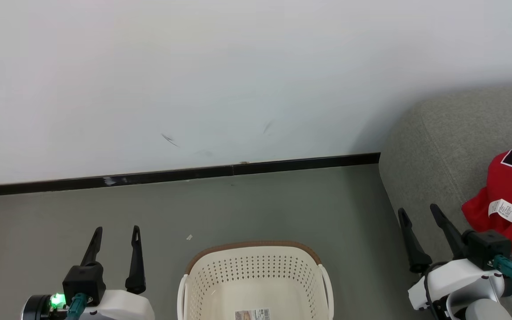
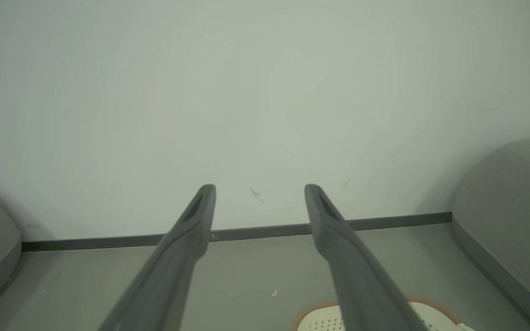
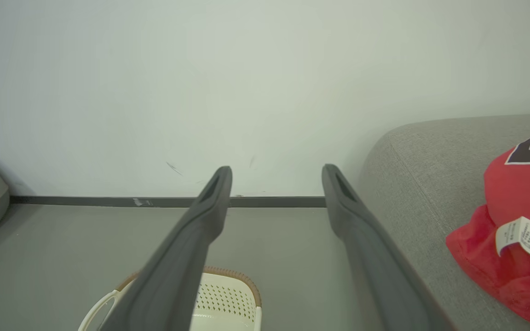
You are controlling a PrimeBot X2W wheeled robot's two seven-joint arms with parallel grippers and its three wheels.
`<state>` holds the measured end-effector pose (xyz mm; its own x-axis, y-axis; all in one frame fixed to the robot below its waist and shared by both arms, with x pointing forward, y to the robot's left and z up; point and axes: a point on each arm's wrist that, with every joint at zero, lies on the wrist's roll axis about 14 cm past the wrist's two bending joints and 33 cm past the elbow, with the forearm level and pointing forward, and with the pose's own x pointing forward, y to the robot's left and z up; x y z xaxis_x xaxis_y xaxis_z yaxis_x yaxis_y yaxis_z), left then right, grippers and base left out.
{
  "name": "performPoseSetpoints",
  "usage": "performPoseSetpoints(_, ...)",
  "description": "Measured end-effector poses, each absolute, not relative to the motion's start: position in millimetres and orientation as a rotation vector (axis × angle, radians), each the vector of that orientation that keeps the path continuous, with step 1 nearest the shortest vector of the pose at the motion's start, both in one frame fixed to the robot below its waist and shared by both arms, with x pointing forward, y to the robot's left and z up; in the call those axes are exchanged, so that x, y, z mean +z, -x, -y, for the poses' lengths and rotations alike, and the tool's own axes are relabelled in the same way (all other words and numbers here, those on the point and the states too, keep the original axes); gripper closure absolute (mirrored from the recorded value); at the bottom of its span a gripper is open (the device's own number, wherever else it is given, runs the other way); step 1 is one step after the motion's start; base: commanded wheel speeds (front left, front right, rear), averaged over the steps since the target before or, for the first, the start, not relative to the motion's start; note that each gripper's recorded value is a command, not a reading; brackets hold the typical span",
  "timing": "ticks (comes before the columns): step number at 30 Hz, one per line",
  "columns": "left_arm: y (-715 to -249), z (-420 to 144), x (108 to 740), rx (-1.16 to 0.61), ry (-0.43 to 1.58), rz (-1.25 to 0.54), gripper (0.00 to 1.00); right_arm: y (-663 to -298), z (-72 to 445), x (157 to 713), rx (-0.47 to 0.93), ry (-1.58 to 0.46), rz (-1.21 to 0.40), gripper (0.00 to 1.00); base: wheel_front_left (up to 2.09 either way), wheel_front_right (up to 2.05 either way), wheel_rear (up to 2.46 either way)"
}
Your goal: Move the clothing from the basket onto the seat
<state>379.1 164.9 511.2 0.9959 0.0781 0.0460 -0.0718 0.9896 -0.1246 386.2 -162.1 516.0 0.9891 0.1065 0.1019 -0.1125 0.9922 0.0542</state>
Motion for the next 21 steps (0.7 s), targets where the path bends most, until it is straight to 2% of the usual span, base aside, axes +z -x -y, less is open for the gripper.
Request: performPoseSetpoints(21,-377.7,-186.0,492.1,0.137,0.058,-0.012,0.00,-383.8,153.9,517.9,0.133,-0.084,0.096,0.00,0.00,0.00,0.00)
